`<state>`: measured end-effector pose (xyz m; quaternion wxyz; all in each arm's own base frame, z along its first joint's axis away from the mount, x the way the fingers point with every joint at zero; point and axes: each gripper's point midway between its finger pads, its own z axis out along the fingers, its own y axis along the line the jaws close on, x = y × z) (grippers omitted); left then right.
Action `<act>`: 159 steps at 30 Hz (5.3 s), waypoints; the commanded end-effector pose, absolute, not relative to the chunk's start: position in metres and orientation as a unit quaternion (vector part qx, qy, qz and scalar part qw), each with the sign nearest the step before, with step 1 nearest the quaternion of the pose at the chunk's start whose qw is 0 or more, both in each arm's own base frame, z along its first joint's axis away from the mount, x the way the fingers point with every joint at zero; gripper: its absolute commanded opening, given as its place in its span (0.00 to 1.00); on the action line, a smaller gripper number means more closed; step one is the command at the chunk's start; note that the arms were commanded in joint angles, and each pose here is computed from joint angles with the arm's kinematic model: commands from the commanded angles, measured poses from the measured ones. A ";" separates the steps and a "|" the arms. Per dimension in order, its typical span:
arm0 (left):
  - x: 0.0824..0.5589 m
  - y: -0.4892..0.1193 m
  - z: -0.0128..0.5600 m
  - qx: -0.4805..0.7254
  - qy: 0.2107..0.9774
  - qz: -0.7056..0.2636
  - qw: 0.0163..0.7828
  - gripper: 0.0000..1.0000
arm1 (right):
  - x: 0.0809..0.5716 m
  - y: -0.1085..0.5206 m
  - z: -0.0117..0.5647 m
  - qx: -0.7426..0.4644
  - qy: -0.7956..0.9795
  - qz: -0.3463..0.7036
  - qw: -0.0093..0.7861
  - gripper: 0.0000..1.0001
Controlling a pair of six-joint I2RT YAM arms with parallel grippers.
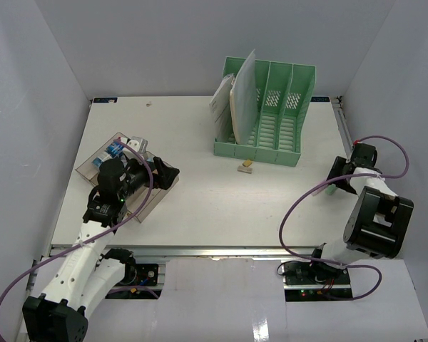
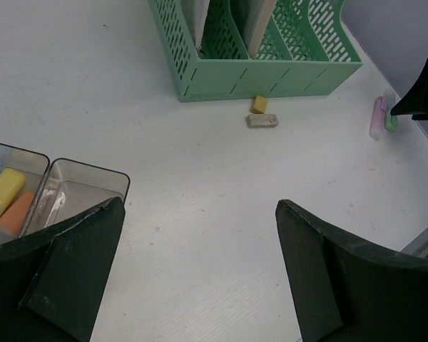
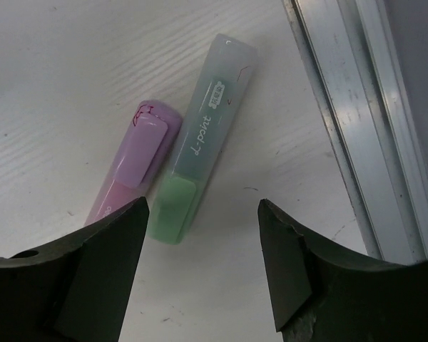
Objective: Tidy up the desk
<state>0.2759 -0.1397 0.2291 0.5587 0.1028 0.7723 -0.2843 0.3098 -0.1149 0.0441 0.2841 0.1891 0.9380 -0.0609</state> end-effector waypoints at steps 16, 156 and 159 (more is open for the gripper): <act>0.266 -0.156 0.237 0.141 0.748 -0.330 0.558 0.98 | 0.329 -0.139 0.014 0.182 0.942 -0.100 0.264 0.57; 0.340 -0.088 0.232 0.066 0.873 0.092 0.474 0.00 | 0.264 0.142 0.218 -0.413 0.664 0.277 0.558 0.90; 0.344 -0.046 0.218 0.044 0.882 0.161 0.441 0.00 | 0.265 0.141 0.216 -0.410 0.668 0.275 0.556 0.90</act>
